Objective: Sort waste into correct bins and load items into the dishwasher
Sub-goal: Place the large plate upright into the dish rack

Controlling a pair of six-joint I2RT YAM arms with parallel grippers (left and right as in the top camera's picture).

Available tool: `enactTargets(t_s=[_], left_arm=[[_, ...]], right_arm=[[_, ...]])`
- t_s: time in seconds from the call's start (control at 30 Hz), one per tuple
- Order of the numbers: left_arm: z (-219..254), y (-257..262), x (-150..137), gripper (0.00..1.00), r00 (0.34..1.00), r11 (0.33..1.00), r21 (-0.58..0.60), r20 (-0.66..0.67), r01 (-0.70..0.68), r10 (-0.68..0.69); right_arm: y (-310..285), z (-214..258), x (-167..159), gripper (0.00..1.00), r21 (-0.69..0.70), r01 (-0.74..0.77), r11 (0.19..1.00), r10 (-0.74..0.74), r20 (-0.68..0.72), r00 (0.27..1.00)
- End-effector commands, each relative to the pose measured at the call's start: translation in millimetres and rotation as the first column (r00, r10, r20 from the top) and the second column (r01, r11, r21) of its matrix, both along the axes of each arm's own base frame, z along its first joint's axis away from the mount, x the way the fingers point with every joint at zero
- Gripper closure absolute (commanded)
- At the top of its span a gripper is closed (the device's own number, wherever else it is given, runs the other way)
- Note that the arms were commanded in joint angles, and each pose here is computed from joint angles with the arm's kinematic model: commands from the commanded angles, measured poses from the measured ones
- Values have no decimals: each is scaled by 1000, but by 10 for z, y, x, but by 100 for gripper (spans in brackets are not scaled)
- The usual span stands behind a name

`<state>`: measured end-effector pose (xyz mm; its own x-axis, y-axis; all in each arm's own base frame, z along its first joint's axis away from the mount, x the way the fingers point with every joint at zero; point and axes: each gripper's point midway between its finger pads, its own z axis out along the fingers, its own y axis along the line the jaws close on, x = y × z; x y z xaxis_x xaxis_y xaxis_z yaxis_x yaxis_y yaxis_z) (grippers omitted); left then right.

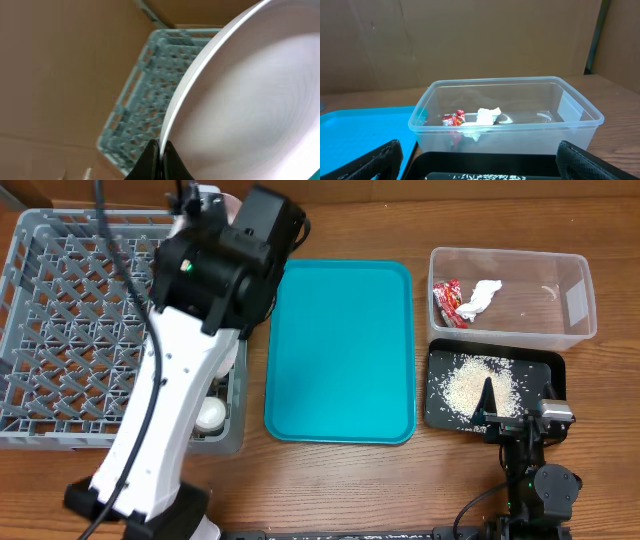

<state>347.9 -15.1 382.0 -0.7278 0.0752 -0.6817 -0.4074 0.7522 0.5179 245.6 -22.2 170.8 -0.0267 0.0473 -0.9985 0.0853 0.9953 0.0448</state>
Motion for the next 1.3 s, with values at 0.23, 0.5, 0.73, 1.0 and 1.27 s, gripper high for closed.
enactTargets(t_s=[0.23, 0.5, 0.73, 1.0, 1.27], left_arm=[[1, 1044, -344, 96, 910, 870, 277, 210, -407, 359], [-593, 1429, -70, 96, 868, 789, 370, 130, -491, 480], [-1158, 1483, 264, 96, 868, 764, 466, 14, -445, 497], [-1358, 1444, 360, 96, 871, 764, 495, -30, -413, 490], [-1207, 1140, 415, 23, 910, 790, 490, 16, -369, 415]], right_arm=[[-9, -8, -1, 0, -2, 5, 1000, -5, 8, 1000], [-9, -8, -1, 0, -2, 5, 1000, -5, 8, 1000], [-9, -8, -1, 0, -2, 5, 1000, -5, 8, 1000], [-9, -8, -1, 0, -2, 5, 1000, -5, 8, 1000], [-9, -8, -1, 0, -2, 5, 1000, -5, 8, 1000]])
